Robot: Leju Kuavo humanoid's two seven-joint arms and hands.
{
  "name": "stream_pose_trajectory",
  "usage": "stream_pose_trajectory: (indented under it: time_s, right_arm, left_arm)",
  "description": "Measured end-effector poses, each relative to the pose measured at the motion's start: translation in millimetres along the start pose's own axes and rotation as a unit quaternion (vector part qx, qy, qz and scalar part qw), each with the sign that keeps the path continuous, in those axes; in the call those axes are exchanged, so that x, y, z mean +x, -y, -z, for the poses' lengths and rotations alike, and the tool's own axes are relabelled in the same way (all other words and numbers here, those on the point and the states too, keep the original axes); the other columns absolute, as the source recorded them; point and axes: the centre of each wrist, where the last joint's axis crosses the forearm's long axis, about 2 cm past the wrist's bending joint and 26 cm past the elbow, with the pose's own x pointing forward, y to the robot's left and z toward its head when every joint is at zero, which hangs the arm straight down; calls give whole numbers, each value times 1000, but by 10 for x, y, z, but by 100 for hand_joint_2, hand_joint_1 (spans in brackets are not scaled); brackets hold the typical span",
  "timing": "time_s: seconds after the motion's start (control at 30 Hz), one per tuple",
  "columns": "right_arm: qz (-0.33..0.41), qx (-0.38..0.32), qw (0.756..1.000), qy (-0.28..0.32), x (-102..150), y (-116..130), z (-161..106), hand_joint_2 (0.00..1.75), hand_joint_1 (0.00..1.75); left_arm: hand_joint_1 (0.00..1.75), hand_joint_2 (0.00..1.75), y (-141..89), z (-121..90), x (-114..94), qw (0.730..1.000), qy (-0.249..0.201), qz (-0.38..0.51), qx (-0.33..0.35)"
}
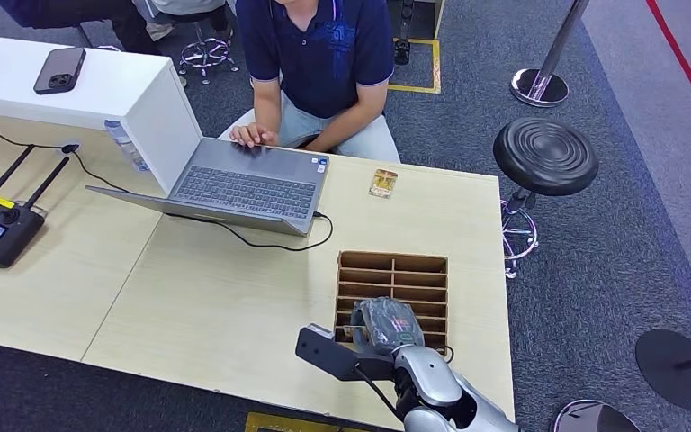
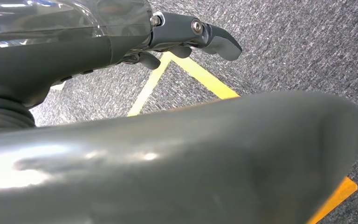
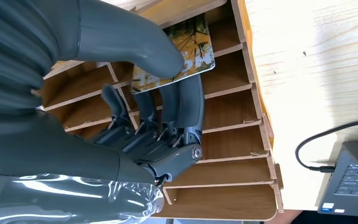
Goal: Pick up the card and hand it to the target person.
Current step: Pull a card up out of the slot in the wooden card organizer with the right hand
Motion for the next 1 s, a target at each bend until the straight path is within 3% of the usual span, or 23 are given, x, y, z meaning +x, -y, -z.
stream_pose_trajectory:
  time_s: [0.1,0.43,0.63,0.77,1.0]
  right_arm:
    - [-1,1,1000,0,-2,-2,-1,175,174]
    - [24,-30,999,13,3,80,-8,175,175]
    - [68,-158,983,70,13,399,3,175,175]
    - [80,-256,957,112,39,687,103,175,175]
    - [22,-345,928,136,59,993,444,175,175]
  left_arm:
    - [0,0,0,0,1,1000,0,-2,1]
    - [0,0,-17,6,15,1000,9,-3,22]
    - [0,0,13,-10,-4,1000,8,-4,16]
    - [0,0,40,-24,-20,1000,12,4,6]
    - [0,0,79,-45,-44,999,19,26,-10]
